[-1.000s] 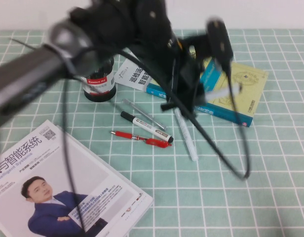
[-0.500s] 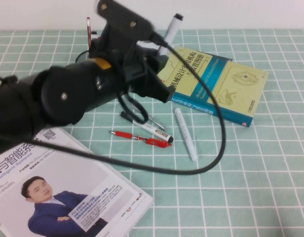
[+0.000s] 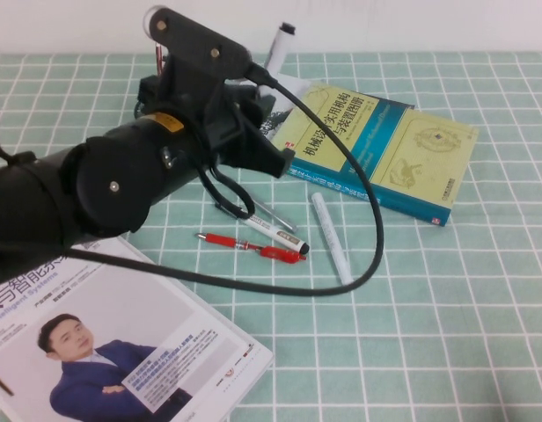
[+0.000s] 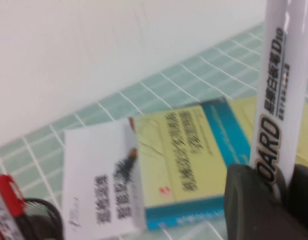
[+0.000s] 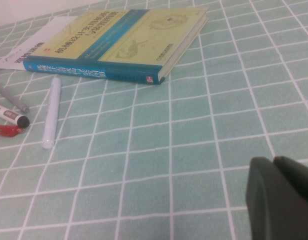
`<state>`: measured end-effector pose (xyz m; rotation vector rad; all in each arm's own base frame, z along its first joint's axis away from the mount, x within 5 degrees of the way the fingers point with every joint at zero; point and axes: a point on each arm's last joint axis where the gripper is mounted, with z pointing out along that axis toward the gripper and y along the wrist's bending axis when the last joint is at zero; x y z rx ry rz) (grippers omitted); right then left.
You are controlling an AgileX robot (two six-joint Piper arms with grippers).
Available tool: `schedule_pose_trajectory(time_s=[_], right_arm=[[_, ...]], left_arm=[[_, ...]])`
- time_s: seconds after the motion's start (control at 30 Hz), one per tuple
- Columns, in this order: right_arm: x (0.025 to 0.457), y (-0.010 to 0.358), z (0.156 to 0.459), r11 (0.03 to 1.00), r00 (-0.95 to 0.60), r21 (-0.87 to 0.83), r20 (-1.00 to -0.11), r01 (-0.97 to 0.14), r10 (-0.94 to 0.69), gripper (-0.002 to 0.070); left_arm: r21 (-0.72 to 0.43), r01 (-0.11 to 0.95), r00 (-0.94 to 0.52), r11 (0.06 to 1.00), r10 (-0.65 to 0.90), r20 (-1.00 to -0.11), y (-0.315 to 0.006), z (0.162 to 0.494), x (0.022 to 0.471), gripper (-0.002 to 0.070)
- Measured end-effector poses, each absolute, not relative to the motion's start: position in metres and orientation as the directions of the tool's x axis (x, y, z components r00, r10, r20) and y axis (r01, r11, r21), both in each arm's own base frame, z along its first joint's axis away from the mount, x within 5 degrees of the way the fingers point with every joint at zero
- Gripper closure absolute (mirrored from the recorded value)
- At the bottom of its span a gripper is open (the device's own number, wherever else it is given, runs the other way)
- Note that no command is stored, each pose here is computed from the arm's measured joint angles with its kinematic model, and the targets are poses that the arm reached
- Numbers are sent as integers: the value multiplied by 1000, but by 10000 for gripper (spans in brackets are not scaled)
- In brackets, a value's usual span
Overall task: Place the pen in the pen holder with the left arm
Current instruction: Place the pen onto the pen holder
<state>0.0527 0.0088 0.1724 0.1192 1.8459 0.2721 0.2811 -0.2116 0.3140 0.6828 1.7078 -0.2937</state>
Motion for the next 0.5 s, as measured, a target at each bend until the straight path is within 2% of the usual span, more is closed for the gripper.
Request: schedule_pose_trajectory(time_s=[0.17,0.33,0.5], right_arm=[[53,9,172,967,-289,247,-932,-58,221,696],[53,9,172,967,-289,247,-932,-58,221,696],[53,9,172,967,-289,247,-932,-58,221,696]], left_arm=[[166,531,-60,831,232,-971,-204,316,294,566],[66,474,-52,878,102,-993,-182,312,319,566],[46,401,-18,915,58,-998,-161,298,344,566]])
